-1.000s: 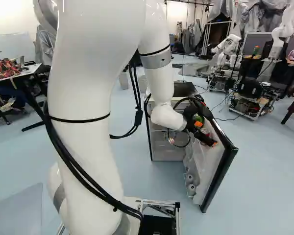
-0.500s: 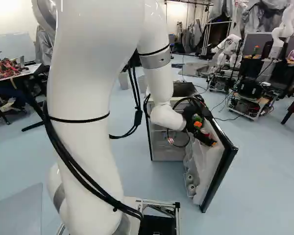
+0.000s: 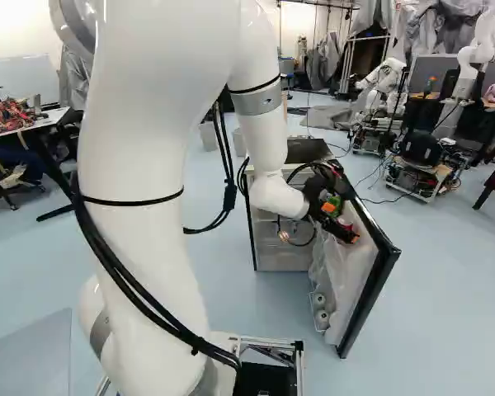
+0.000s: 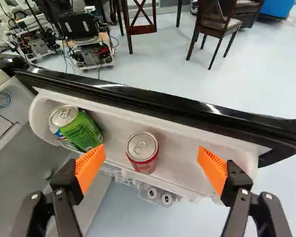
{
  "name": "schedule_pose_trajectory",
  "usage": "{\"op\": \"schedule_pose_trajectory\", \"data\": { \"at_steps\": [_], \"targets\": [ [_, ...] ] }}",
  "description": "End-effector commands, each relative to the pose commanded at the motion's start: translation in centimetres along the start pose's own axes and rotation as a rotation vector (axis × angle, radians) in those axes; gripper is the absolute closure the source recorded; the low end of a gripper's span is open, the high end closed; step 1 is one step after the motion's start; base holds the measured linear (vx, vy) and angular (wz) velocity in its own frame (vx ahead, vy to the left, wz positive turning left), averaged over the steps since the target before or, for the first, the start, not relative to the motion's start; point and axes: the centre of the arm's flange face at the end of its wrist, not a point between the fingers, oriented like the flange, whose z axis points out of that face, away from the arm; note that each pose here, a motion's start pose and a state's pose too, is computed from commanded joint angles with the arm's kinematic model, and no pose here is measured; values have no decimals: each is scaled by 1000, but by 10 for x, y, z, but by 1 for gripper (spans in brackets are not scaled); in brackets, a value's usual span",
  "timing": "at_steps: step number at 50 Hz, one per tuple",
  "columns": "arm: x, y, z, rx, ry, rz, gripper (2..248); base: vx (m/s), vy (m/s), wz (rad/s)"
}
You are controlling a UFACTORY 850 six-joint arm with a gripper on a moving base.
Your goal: Grab a drink from the fridge
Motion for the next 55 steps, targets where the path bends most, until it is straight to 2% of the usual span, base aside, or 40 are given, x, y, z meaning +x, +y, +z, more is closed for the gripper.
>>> {"op": "schedule_pose_trajectory", "data": {
  "at_steps": [24,55],
  "targets": [
    [-11,-5,12,-7,-22,-16,3,0,0,0],
    [-20,-7,-2,-46,-37,26,3,0,0,0]
  ]
}}
